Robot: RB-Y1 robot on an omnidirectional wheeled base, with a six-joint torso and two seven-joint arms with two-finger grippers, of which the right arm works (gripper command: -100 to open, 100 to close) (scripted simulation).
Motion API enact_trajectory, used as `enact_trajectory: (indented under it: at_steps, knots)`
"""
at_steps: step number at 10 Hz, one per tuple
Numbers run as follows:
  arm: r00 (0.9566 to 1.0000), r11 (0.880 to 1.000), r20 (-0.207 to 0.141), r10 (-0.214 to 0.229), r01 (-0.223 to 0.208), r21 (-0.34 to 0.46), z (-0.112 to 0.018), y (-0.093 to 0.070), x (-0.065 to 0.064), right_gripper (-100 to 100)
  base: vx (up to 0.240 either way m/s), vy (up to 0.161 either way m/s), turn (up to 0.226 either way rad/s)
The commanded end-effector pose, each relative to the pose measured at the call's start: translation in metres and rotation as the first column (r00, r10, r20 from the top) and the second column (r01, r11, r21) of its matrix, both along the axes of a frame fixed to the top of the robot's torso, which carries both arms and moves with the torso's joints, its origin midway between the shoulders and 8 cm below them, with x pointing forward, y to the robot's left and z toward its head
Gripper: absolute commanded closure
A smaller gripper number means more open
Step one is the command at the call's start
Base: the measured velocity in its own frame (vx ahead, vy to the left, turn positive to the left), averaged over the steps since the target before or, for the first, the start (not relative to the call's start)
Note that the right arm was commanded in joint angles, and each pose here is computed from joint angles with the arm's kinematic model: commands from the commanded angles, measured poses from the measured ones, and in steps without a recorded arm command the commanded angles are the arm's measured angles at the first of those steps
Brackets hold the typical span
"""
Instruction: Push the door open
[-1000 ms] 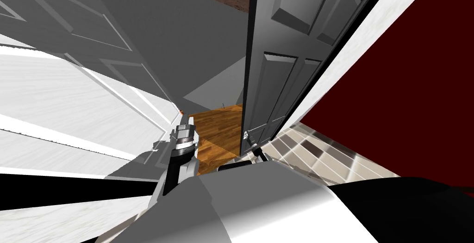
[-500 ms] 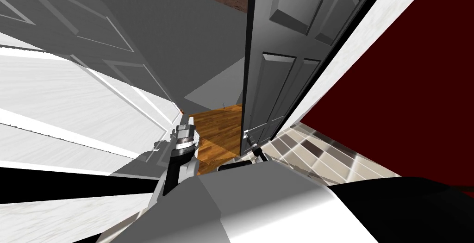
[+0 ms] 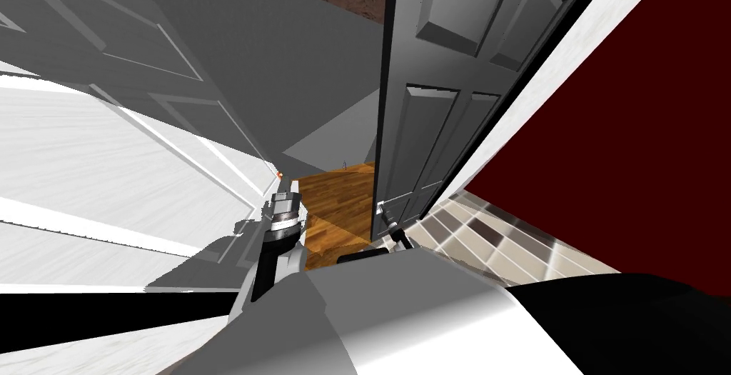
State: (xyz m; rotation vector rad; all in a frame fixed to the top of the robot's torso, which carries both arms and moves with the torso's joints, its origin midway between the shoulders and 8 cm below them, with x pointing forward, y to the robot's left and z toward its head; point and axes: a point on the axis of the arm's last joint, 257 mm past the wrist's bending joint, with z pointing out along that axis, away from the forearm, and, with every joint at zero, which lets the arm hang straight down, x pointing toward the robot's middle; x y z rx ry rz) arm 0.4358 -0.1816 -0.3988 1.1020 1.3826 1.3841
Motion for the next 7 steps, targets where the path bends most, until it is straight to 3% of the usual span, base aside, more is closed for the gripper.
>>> enact_trajectory:
  at_steps: [1, 4, 7]
  knots:
    - [0.9995, 1.0, 0.017, -0.025, 0.025, -0.003, 0.006, -0.011, 0.008, 100, 0.174, 0.067, -0.038]
    - [0.9973, 0.997, 0.018, -0.071, 0.072, -0.006, 0.007, -0.028, 0.013, 100, 0.21, 0.092, -0.038]
    - [0.9941, 0.994, 0.018, -0.107, 0.107, -0.008, 0.008, -0.041, 0.017, 100, 0.13, 0.08, -0.042]
